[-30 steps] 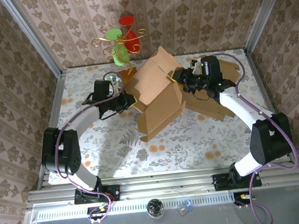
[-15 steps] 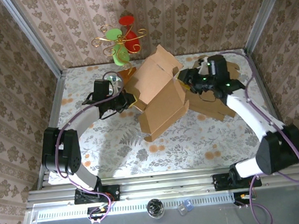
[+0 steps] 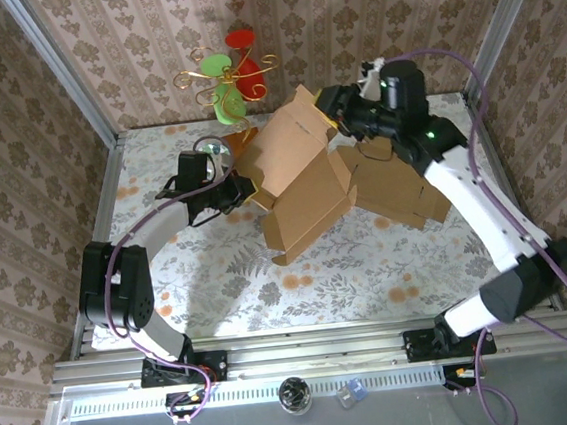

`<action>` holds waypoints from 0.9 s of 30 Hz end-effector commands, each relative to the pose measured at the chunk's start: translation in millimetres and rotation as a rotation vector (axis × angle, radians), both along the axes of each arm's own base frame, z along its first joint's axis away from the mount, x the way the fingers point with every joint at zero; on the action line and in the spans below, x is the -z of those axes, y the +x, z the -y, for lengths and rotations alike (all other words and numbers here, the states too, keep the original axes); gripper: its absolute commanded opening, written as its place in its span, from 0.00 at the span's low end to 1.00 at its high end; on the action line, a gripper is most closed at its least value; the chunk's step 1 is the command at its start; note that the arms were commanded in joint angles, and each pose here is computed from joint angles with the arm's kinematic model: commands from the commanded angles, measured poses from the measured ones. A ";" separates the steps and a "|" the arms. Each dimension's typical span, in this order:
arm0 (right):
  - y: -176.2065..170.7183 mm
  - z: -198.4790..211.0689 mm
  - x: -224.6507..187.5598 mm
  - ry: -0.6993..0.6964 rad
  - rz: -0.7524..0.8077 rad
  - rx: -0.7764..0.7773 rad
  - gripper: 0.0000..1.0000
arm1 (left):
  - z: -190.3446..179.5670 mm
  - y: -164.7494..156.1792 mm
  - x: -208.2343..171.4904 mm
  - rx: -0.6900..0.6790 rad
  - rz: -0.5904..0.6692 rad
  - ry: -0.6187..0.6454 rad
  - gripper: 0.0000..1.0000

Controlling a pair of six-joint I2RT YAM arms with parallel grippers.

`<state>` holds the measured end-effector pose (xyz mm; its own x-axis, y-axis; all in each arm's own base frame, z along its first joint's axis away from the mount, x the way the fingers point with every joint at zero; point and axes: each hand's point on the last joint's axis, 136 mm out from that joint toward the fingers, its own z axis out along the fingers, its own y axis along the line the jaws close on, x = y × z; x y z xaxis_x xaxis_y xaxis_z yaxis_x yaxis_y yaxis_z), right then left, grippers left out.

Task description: Fold the paper box

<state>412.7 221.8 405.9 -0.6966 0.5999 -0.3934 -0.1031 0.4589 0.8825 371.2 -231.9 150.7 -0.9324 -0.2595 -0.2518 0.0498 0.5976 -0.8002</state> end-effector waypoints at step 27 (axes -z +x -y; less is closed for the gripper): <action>37.4 -41.0 71.6 -0.132 -0.188 -0.071 0.27 | 10.8 -9.4 -14.7 0.024 0.058 0.027 0.00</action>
